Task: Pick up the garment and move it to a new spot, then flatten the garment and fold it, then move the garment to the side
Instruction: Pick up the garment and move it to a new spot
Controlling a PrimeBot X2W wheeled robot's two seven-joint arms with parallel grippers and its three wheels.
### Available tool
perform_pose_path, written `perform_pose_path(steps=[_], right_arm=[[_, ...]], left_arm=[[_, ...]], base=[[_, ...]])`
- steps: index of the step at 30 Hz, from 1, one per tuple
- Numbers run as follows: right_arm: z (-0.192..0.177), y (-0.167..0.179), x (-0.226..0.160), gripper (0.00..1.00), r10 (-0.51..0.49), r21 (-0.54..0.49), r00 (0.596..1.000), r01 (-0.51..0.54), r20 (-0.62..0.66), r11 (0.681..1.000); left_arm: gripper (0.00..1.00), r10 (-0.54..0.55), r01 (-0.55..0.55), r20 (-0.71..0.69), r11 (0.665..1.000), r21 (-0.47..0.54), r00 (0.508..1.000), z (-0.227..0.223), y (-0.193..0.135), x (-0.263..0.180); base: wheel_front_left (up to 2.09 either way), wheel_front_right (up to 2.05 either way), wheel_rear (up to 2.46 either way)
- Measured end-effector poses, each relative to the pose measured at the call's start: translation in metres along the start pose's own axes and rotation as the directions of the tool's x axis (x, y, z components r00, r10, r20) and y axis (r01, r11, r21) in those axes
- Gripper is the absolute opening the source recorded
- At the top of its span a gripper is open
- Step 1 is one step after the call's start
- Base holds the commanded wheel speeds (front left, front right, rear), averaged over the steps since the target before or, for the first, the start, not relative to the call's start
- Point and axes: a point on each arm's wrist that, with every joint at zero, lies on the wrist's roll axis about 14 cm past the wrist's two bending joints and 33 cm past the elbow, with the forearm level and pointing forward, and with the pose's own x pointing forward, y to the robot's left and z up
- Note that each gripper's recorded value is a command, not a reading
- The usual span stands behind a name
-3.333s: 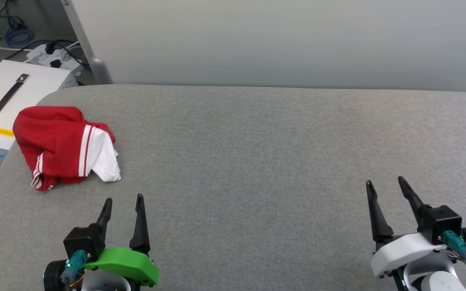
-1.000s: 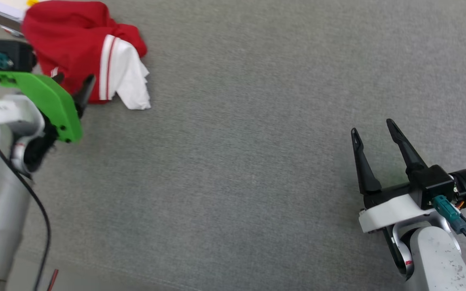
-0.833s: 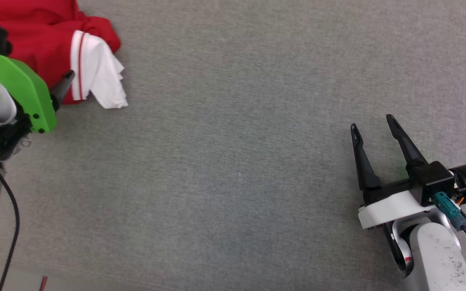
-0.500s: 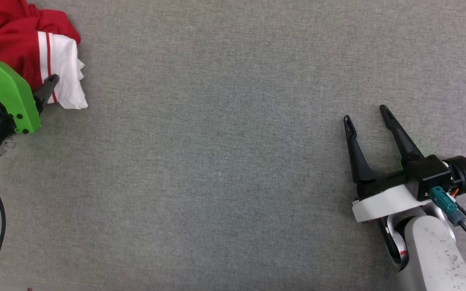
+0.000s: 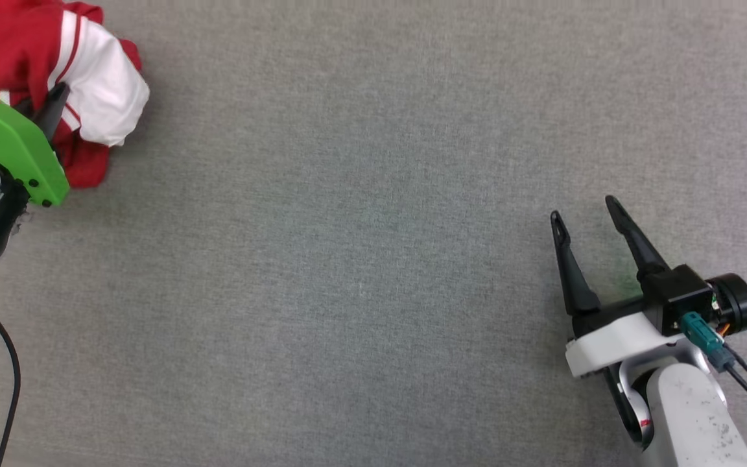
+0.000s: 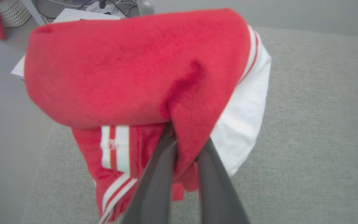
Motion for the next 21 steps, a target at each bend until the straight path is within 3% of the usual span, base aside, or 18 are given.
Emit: perform_pose_path(steps=[9, 16, 21], right_arm=[[0.034, 0.004, -0.022, 1.00, -0.016, 0.008, 0.998, 0.016, 0.061, 1.000], [0.069, 0.003, -0.037, 1.00, -0.033, 0.009, 0.989, 0.032, 0.143, 0.999], [0.085, -0.014, -0.051, 1.00, -0.091, 0.009, 0.979, 0.090, 0.181, 0.996]], left_arm=[[0.00, -0.117, 0.110, 0.170, 0.993, 0.052, 0.978, 0.050, -0.049, -0.048], [0.00, -0.263, 0.252, 0.198, 0.964, 0.080, 0.944, 0.057, -0.123, -0.077], [0.00, -0.394, 0.384, 0.189, 0.919, 0.089, 0.899, 0.053, -0.192, -0.079]], base=[[0.00, 0.00, 0.00], [0.00, 0.00, 0.00], [0.00, 0.00, 0.00]])
